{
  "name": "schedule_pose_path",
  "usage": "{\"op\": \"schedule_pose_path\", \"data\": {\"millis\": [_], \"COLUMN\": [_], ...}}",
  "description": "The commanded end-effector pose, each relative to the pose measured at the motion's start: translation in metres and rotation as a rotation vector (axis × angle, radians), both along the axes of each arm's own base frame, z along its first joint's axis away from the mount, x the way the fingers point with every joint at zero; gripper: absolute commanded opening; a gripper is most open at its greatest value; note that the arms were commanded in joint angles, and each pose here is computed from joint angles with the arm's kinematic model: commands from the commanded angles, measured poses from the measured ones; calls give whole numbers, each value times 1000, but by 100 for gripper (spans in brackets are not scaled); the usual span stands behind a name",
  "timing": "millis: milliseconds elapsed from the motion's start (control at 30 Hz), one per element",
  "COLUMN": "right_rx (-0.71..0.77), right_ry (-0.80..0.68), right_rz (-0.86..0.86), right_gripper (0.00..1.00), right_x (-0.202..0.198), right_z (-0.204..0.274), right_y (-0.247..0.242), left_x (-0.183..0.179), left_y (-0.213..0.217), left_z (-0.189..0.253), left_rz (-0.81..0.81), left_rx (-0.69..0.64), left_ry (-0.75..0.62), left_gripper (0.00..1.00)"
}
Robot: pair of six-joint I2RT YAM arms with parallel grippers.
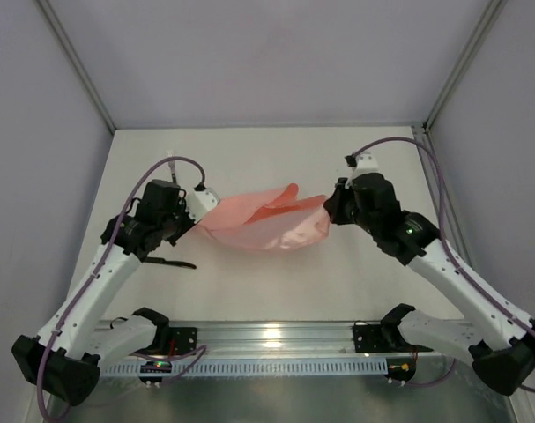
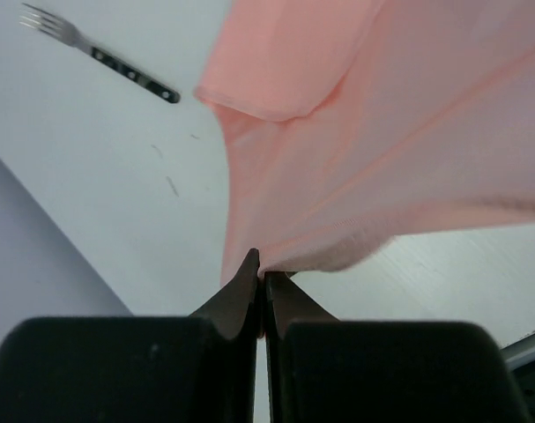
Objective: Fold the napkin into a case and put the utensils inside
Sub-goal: Flatten out the crumpled napkin at the center of the board.
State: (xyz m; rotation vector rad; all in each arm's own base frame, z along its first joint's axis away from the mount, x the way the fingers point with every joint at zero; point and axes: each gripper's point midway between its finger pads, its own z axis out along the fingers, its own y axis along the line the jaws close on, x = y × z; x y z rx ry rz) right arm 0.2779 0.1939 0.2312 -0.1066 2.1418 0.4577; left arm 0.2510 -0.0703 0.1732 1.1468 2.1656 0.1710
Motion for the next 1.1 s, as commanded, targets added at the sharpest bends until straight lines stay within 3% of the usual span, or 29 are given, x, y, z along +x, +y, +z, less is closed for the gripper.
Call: {"op": "schedule_pose_path", "data": {"millis": [0,100,200,400,533,567,667,733,767,800,833,867,900,933,1000,1067], "right_rx": [-34,3,49,116,91,84,164,224,257,289,298,305,318,307,330,358], "right_ry": [2,-151,-211,-259,-323,-326,-310,-304,-303,-385,-336,-352,-452,-435,-561,-602], "right_rz": [10,-69,-64,-45,-72,-100,-26,-88,-65,-87,-98,-102,-91,-97,-79,-90], "right_gripper": [4,4,4,4,4,3,3,3,4,3,3,3,3,3,3,3], "right_x": [-32,-54,-77,-71,-28,-12,44,104,120,135,169,182,184,208,204,209], "right_z": [20,94,131,149,164,166,171,178,184,223,207,218,266,257,313,329], "right_y": [-39,-77,-90,-79,-67,-71,-51,-66,-64,-77,-77,-79,-82,-84,-88,-99], "left_x": [-16,-22,-32,-36,3,31,91,123,136,164,177,188,206,211,218,217], "left_y": [20,25,25,7,-6,-10,-19,-19,-16,-22,-20,-14,-8,-6,-2,-4], "left_z": [63,137,197,230,214,212,221,233,268,258,267,278,300,310,329,349], "left_rz": [25,42,47,3,34,63,139,205,233,265,288,325,356,367,373,333], "left_rx": [1,-54,-130,-249,-241,-227,-229,-237,-277,-281,-295,-304,-330,-340,-352,-366], "left_ry": [-54,-185,-301,-332,-287,-304,-378,-430,-520,-494,-514,-545,-604,-636,-702,-770], "left_gripper": [0,0,0,0,0,0,0,0,0,0,0,0,0,0,0,0]}}
